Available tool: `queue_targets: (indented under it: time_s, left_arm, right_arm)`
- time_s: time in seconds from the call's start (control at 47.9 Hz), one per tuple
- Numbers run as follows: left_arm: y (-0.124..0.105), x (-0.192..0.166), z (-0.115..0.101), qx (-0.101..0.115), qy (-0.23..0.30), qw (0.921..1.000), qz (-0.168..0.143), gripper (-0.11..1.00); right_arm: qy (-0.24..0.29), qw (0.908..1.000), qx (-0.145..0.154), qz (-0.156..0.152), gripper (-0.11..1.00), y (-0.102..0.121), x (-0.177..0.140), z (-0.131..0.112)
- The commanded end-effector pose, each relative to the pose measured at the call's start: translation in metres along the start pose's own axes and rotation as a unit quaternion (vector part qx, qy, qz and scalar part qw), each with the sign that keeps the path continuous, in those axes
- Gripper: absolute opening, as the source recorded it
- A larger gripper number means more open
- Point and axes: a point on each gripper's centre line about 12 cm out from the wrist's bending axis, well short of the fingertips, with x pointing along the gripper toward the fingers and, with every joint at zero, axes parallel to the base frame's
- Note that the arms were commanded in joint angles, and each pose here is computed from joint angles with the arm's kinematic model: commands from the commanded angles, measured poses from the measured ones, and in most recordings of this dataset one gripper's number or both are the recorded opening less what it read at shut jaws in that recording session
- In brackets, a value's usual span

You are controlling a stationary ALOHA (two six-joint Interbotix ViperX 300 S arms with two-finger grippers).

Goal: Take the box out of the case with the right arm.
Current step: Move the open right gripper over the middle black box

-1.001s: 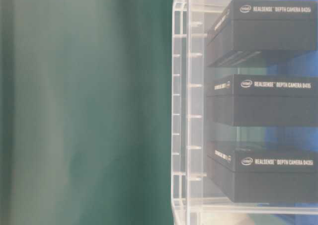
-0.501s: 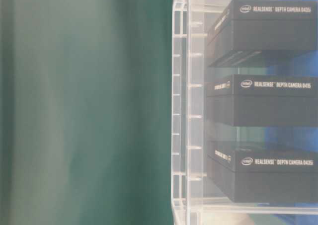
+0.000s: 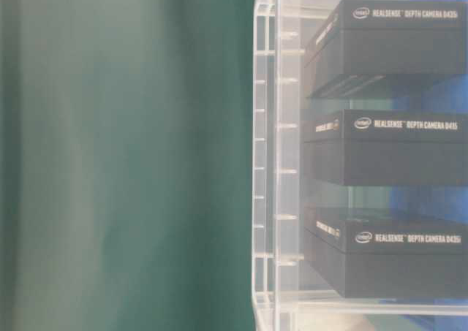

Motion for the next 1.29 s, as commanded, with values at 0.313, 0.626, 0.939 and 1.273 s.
queue_targets:
  time_s: [0.313,0.626,0.939,1.273]
  left_arm:
    - [0.001,-0.005,0.003,-0.003,0.002,1.0000,0.002,0.02]
    - [0.001,-0.005,0.004,-0.004,0.002,1.0000,0.002,0.02]
    - [0.001,-0.005,0.005,-0.004,0.003,1.0000,0.002,0.02]
    - [0.001,-0.004,0.006,-0.004,0.004,1.0000,0.002,0.02]
  right_arm:
    - [-0.001,0.9989,-0.029,0.036,0.94,0.116,0.009,0.000]
    - [-0.001,0.9982,-0.033,0.050,0.94,0.170,0.026,-0.001]
    - [0.000,0.9982,-0.035,0.050,0.94,0.178,0.032,-0.002]
    - [0.000,0.9982,-0.036,0.048,0.94,0.178,0.033,-0.002]
